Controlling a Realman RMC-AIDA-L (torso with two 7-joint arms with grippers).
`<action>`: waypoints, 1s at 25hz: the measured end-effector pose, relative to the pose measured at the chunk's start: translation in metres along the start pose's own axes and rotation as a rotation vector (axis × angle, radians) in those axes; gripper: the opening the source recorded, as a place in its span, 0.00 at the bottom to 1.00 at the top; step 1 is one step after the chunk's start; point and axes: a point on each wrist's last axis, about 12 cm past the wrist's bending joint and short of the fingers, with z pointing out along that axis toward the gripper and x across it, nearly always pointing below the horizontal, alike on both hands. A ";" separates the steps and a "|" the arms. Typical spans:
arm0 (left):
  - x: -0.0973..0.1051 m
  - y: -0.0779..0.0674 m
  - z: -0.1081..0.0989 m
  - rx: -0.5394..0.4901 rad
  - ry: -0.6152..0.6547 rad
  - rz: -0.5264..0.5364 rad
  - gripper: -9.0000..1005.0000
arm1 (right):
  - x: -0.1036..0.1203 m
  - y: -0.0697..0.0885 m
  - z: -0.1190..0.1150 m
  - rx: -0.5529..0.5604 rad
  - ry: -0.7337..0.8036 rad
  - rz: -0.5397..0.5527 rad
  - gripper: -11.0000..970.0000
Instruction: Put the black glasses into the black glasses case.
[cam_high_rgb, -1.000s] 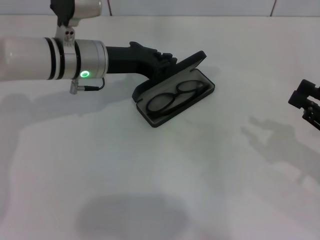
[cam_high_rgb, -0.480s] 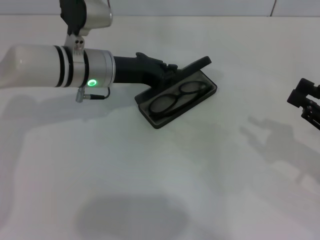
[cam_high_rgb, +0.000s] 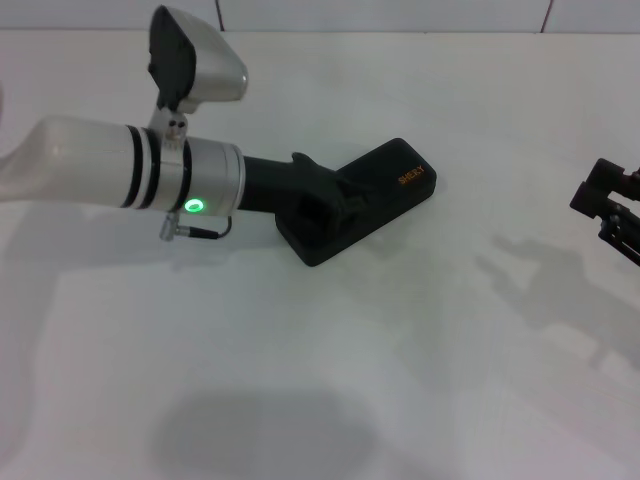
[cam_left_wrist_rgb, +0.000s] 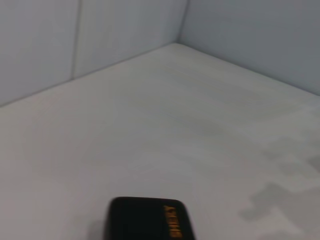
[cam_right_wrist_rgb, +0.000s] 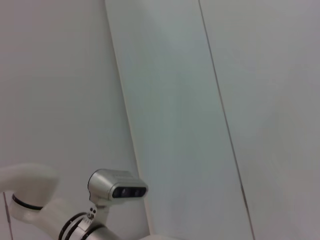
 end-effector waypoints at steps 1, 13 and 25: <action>0.001 -0.002 0.001 0.009 0.002 0.003 0.15 | 0.000 0.000 0.000 -0.002 -0.001 0.000 0.33; -0.020 -0.044 -0.086 0.339 -0.421 0.149 0.21 | -0.013 0.010 0.017 -0.240 0.028 -0.056 0.33; 0.040 -0.052 -0.155 0.321 -0.540 0.157 0.59 | -0.047 0.018 0.085 -0.522 0.093 -0.011 0.80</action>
